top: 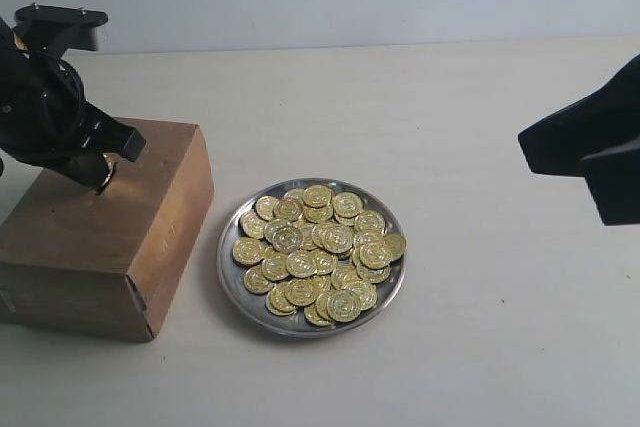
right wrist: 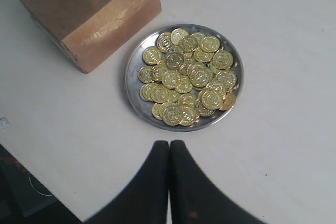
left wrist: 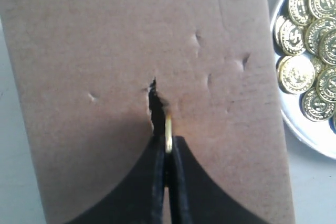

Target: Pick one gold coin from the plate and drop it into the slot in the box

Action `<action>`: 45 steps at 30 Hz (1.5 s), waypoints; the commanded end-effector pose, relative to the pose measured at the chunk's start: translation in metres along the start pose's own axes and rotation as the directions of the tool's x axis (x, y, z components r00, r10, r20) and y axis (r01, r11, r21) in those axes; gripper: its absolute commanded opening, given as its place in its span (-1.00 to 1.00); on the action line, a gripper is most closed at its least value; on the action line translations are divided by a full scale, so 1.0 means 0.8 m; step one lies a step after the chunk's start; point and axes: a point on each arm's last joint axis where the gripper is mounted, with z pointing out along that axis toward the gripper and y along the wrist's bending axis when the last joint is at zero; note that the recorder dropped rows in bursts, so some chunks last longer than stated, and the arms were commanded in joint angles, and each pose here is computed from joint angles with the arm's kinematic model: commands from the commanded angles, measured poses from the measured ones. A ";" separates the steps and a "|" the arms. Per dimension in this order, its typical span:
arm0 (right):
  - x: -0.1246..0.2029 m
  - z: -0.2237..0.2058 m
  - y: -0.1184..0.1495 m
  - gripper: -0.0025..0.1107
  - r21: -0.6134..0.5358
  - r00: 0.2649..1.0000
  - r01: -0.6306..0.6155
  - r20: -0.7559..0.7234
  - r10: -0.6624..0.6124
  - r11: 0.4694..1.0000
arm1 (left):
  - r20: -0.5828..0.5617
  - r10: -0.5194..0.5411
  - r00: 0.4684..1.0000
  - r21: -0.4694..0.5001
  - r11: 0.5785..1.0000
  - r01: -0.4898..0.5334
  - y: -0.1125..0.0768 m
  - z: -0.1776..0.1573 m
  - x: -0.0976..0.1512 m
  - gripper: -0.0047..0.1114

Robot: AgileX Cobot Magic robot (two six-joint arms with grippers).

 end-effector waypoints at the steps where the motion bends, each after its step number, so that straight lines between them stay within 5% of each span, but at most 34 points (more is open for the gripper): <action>1: 0.000 0.000 0.000 -0.96 -0.001 1.000 0.006 0.012 -0.006 1.000 | 0.016 -0.013 1.000 -0.012 1.000 0.014 0.003 -0.002 -0.003 -0.92; 16: 0.000 0.000 0.000 -0.96 -0.001 1.000 0.006 0.012 -0.006 1.000 | 0.020 -0.011 1.000 -0.012 1.000 0.011 0.003 -0.002 -0.003 -0.90; 29: 0.000 0.000 0.000 -0.96 -0.001 1.000 0.006 0.012 -0.006 1.000 | 0.020 -0.011 1.000 -0.012 1.000 0.011 0.003 -0.002 -0.003 -0.17; 32: -0.003 -0.001 0.000 -0.96 -0.001 0.999 0.033 0.044 -0.033 0.999 | 0.038 -0.004 0.999 -0.014 1.000 0.005 0.003 -0.008 -0.004 -0.30; 36: -0.013 -0.019 -0.004 -0.96 0.038 0.975 0.077 0.208 -0.084 0.996 | 0.160 0.005 0.987 -0.018 1.000 -0.002 0.001 -0.040 -0.005 -0.92; 41: -0.015 -0.061 -0.008 -0.96 0.079 0.895 0.117 0.424 -0.140 0.990 | 0.458 -0.052 0.887 0.061 0.998 0.027 -0.011 -0.111 0.012 -0.92; 45: 0.003 -0.091 -0.010 -0.96 0.062 0.821 0.120 0.555 -0.134 0.991 | 0.721 -0.069 0.689 0.107 0.994 -0.012 -0.025 -0.159 0.056 -0.92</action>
